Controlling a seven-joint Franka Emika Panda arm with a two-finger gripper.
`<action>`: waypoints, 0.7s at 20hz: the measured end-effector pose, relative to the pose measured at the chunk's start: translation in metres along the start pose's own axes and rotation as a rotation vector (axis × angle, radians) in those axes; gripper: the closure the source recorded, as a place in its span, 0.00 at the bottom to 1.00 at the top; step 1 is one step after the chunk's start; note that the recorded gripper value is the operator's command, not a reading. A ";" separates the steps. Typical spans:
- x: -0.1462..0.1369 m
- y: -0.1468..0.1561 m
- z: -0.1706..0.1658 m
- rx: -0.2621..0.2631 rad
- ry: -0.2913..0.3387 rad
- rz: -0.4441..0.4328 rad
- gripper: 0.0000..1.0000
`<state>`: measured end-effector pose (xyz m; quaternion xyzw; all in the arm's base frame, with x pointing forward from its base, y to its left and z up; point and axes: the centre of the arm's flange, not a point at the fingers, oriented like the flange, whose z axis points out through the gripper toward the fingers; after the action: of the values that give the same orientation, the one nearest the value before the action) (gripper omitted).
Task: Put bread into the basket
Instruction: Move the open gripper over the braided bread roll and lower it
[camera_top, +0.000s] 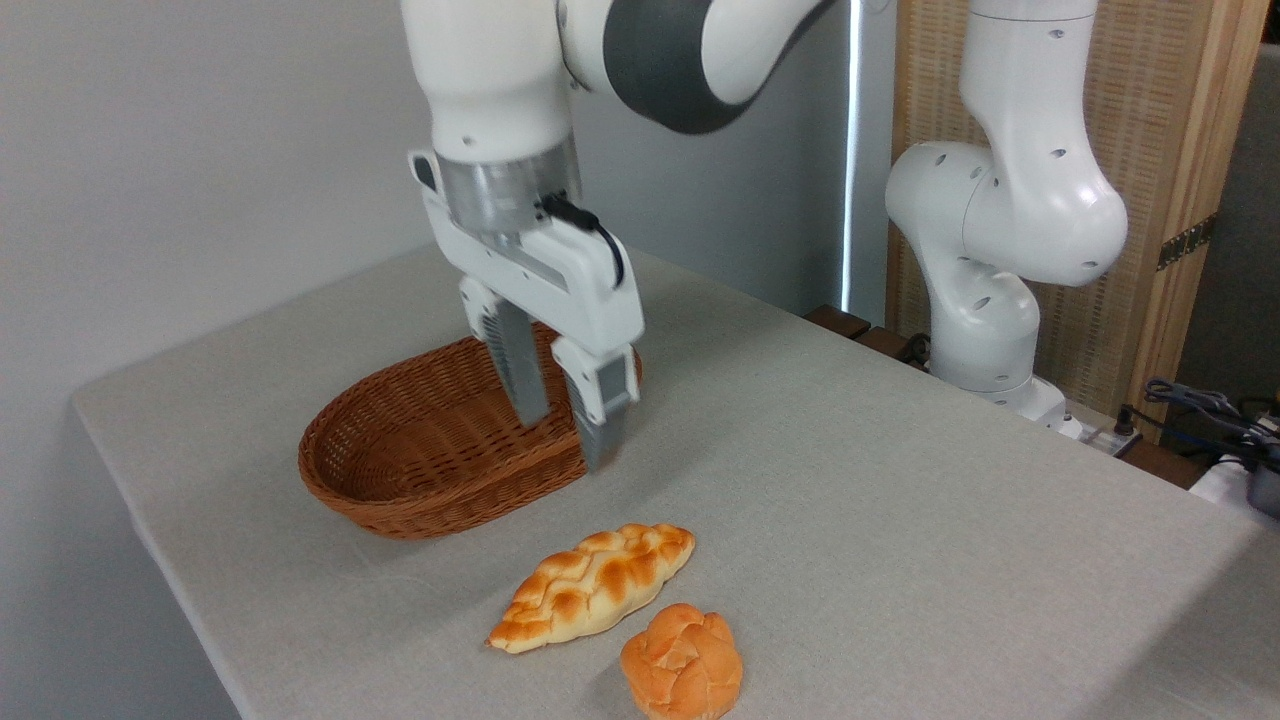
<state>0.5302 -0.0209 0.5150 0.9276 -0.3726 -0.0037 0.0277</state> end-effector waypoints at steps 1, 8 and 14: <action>-0.005 -0.001 0.010 0.009 -0.032 0.010 0.00; -0.028 -0.009 0.084 0.055 -0.061 0.022 0.00; -0.031 -0.011 0.094 0.073 -0.041 0.022 0.00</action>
<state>0.5130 0.0035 0.4199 0.9236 -0.3830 -0.0086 -0.0137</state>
